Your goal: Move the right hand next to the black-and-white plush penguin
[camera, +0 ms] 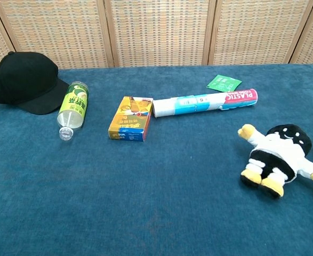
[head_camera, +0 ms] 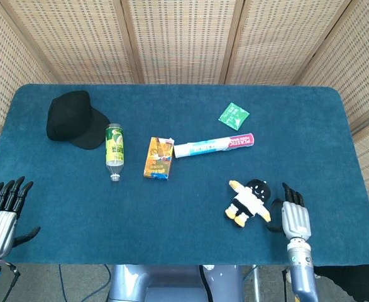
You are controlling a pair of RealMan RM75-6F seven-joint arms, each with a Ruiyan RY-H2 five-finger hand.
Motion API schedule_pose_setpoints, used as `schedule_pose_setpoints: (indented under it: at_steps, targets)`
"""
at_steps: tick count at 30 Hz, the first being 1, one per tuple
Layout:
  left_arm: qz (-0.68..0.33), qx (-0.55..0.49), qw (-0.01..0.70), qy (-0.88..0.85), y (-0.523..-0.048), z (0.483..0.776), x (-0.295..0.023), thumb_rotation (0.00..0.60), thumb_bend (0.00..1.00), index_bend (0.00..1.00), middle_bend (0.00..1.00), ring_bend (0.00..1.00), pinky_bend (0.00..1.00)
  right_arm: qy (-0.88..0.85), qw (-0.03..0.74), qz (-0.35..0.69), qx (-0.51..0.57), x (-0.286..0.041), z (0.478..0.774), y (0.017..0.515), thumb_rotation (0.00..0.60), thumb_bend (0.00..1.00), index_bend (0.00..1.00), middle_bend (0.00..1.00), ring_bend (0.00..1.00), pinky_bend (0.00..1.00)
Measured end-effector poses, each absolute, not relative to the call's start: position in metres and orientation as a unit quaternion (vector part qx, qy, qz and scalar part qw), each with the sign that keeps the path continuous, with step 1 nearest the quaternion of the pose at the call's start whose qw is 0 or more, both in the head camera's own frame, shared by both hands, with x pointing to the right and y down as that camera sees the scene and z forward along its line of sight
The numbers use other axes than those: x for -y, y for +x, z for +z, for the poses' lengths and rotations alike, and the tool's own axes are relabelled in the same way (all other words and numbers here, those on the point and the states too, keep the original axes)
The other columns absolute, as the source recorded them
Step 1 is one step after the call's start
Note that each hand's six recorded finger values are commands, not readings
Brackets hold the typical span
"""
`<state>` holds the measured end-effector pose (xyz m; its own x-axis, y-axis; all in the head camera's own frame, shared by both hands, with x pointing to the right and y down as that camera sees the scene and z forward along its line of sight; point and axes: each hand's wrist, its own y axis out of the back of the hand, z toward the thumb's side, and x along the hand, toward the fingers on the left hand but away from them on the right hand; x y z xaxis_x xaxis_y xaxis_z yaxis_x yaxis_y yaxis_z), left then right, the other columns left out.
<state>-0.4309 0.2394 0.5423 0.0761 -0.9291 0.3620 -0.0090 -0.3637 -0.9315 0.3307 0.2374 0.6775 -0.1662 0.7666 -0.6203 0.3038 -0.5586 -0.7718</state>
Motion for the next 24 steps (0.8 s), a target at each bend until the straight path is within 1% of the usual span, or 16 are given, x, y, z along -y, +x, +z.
schedule_pose_setpoints:
  at_steps: [11, 19, 24]
  targets:
    - [-0.56, -0.386, 0.411, -0.607, -0.4313, 0.5428, -0.2391, 0.6, 0.1, 0.0, 0.0, 0.0, 0.0, -0.619, 0.181, 0.631, 0.432, -0.2331, 0.6843, 0.3303, 0.6, 0.37, 0.58, 0.07, 0.0, 0.06]
    - [-0.561, -0.387, 0.409, -0.606, -0.4331, 0.5432, -0.2392, 0.6, 0.11, 0.0, 0.0, 0.0, 0.0, -0.618, 0.178, 0.631, 0.435, -0.2319, 0.6839, 0.3301, 0.6, 0.38, 0.59, 0.08, 0.0, 0.06]
    - [-0.559, -0.386, 0.411, -0.608, -0.4318, 0.5434, -0.2391, 0.6, 0.1, 0.0, 0.0, 0.0, 0.0, -0.617, 0.178, 0.631, 0.436, -0.231, 0.6835, 0.3307, 0.6, 0.41, 0.6, 0.08, 0.0, 0.06]
